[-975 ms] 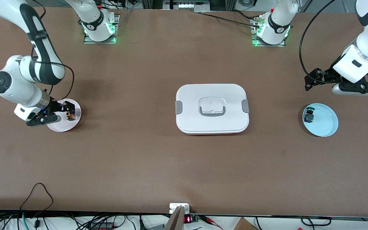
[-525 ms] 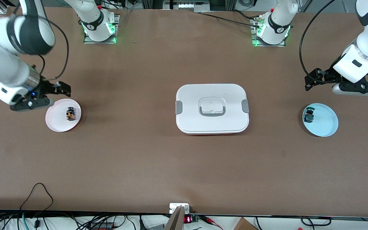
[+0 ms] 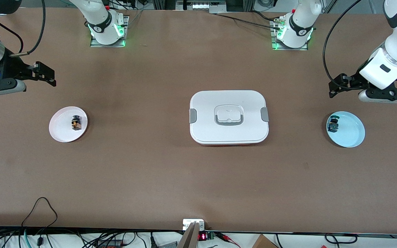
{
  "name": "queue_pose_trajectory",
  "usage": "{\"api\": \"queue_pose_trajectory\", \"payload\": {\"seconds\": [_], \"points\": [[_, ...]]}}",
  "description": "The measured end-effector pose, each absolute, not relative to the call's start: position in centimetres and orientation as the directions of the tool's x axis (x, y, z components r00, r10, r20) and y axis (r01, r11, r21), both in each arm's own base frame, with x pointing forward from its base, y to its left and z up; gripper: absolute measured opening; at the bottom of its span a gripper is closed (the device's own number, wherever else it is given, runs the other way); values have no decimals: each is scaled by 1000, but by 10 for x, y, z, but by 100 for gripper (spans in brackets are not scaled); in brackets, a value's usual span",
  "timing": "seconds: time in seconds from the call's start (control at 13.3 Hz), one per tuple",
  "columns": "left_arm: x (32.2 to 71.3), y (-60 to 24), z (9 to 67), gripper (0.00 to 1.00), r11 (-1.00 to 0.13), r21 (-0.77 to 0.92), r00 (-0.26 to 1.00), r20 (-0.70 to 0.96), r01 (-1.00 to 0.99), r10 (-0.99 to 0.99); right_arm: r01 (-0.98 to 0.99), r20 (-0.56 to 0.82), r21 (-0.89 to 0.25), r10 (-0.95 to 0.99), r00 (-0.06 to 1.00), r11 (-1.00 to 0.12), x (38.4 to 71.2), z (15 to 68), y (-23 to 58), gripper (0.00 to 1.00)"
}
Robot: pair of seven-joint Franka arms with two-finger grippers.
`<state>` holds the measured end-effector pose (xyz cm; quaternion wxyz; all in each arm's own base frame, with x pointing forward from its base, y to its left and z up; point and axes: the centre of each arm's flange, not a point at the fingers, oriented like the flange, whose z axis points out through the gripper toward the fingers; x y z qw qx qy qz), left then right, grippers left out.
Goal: Transfer orange switch to right arm and place
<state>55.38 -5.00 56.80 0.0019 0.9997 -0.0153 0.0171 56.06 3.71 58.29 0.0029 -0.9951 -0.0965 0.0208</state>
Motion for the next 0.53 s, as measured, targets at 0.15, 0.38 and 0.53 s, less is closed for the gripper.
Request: {"api": "queue_pose_trajectory", "payload": {"seconds": [0.15, 0.38, 0.53], "points": [[554, -51, 568, 100, -999, 3, 999, 34, -32, -32, 193, -55, -16, 193, 980, -981, 565, 574, 37, 100], [554, -51, 568, 100, -999, 3, 999, 34, -32, -32, 194, -62, -25, 195, 979, -981, 565, 573, 38, 100], [554, -51, 568, 100, -999, 3, 999, 34, -32, -32, 190, -64, -58, 194, 979, -980, 565, 573, 42, 100]]}}
